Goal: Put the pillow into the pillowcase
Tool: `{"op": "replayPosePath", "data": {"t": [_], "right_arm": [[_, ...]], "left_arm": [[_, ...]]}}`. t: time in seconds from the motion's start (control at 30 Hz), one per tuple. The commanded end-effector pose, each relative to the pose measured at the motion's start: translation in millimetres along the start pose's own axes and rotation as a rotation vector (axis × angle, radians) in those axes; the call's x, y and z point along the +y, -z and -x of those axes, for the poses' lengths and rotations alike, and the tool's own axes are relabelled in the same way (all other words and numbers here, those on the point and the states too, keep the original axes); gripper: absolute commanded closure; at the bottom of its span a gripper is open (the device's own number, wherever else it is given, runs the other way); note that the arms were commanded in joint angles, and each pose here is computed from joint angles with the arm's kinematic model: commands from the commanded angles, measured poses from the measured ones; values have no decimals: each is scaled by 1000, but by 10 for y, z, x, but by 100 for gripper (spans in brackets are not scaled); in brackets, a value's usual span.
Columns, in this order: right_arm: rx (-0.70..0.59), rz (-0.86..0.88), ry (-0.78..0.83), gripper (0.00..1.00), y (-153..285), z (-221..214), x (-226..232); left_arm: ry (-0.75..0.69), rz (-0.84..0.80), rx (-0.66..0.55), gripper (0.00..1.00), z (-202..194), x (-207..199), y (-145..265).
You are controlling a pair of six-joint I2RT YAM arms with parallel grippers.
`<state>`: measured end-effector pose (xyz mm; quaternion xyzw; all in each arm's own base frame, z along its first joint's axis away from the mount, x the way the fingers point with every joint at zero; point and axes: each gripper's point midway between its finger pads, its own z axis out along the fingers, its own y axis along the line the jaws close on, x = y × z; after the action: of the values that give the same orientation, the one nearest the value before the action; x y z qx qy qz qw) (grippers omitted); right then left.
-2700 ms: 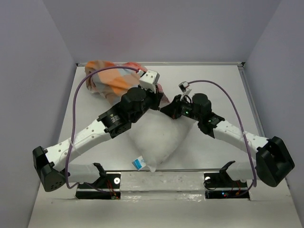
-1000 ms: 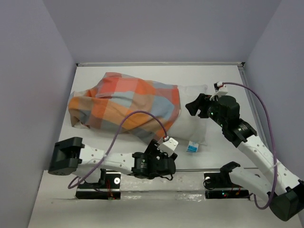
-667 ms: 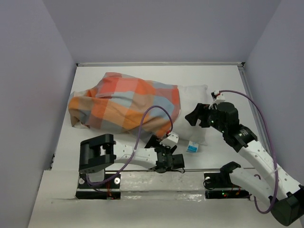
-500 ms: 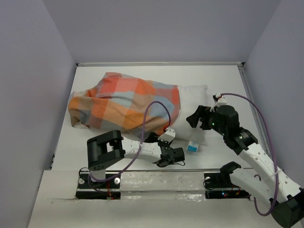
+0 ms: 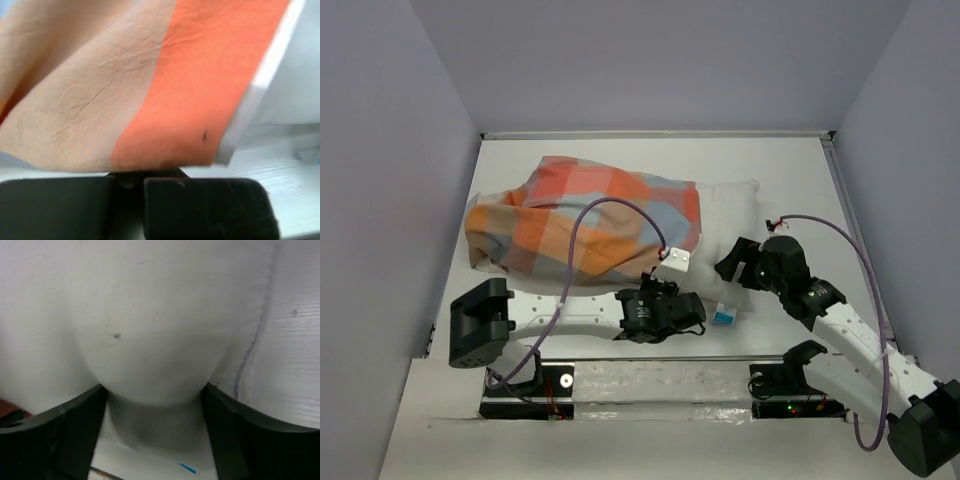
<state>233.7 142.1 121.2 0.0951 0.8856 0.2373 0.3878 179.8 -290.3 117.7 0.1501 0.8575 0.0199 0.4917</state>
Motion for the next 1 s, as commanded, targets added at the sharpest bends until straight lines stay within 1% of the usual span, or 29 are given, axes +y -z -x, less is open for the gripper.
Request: {"op": "replayPosePath", "data": {"t": [0.0, 0.03, 0.07, 0.1, 0.13, 0.17, 0.2, 0.23, 0.27, 0.3, 0.33, 0.37, 0.4, 0.43, 0.47, 0.5, 0.53, 0.57, 0.6, 0.63, 0.67, 0.7, 0.73, 0.77, 0.8, 0.83, 0.87, 0.9, 0.97], "right_arm": [[114, 431, -74, 57, 60, -217, 767], [105, 508, -81, 71, 106, -166, 939], [72, 625, -51, 83, 214, -90, 1225], [54, 673, -34, 98, 271, -37, 1369], [35, 690, -29, 100, 286, 20, 1469], [-19, 765, -9, 100, 431, 187, 1722], [-44, 808, 2, 100, 505, 265, 1843], [-93, 809, -10, 100, 530, 401, 1897], [-156, 835, -18, 100, 625, 558, 1998], [-240, 790, -55, 100, 627, 744, 1962], [-301, 772, -70, 100, 694, 875, 1941], [-397, 779, -89, 100, 949, 1063, 1910], [-524, 705, -122, 100, 1046, 1296, 1764], [-593, 683, -130, 100, 1194, 1410, 1686], [-667, 663, -141, 100, 1470, 1518, 1569], [-738, 596, -163, 100, 1564, 1628, 1408], [-777, 560, -145, 100, 1642, 1655, 1308], [-790, 528, -152, 100, 1663, 1641, 1206], [-785, 530, -162, 100, 1638, 1569, 1145], [-745, 540, -159, 100, 1537, 1476, 1157], [-614, 574, -156, 100, 1262, 1249, 1267], [-496, 546, -161, 100, 887, 933, 1188], [-432, 585, -182, 100, 728, 753, 1248], [-349, 600, -216, 100, 566, 519, 1255], [-299, 590, -201, 100, 432, 316, 1232], [-245, 555, -195, 100, 303, 76, 1219], [-264, 510, -191, 100, 243, 107, 1161], [-276, 481, -153, 100, 235, 69, 1183], [-261, 407, -125, 100, 175, 69, 1140]], "left_arm": [[227, -412, -200, 100, 994, -553, 559], [253, -470, -224, 100, 1125, -591, 659], [281, -524, -248, 100, 1279, -611, 765], [305, -568, -273, 100, 1480, -660, 883], [280, -623, -271, 100, 1547, -746, 978], [254, -652, -262, 100, 1566, -858, 1001], [261, -701, -282, 100, 1764, -939, 1143], [210, -761, -272, 100, 1766, -1071, 1261], [170, -783, -258, 100, 1736, -1216, 1289], [173, -823, -286, 100, 1949, -1264, 1462], [138, -843, -280, 100, 1961, -1319, 1534], [106, -846, -289, 100, 1978, -1359, 1577], [110, -845, -300, 100, 2042, -1330, 1618], [109, -822, -299, 100, 2021, -1281, 1574], [111, -810, -287, 100, 1946, -1204, 1513], [115, -807, -279, 100, 1907, -1168, 1465], [126, -828, -276, 100, 1888, -1154, 1451], [148, -834, -287, 100, 1921, -1068, 1451], [151, -805, -276, 100, 1870, -991, 1272], [170, -836, -287, 100, 1930, -974, 1268], [191, -819, -295, 100, 2028, -863, 1157], [208, -858, -330, 100, 2161, -874, 1200], [200, -868, -339, 100, 2217, -904, 1179], [209, -889, -370, 100, 2393, -922, 1249], [203, -902, -380, 100, 2459, -960, 1273], [173, -949, -360, 100, 2423, -1116, 1272], [174, -987, -357, 100, 2450, -1188, 1321], [179, -1021, -362, 100, 2498, -1248, 1391], [167, -1088, -331, 100, 2390, -1440, 1507]]}}
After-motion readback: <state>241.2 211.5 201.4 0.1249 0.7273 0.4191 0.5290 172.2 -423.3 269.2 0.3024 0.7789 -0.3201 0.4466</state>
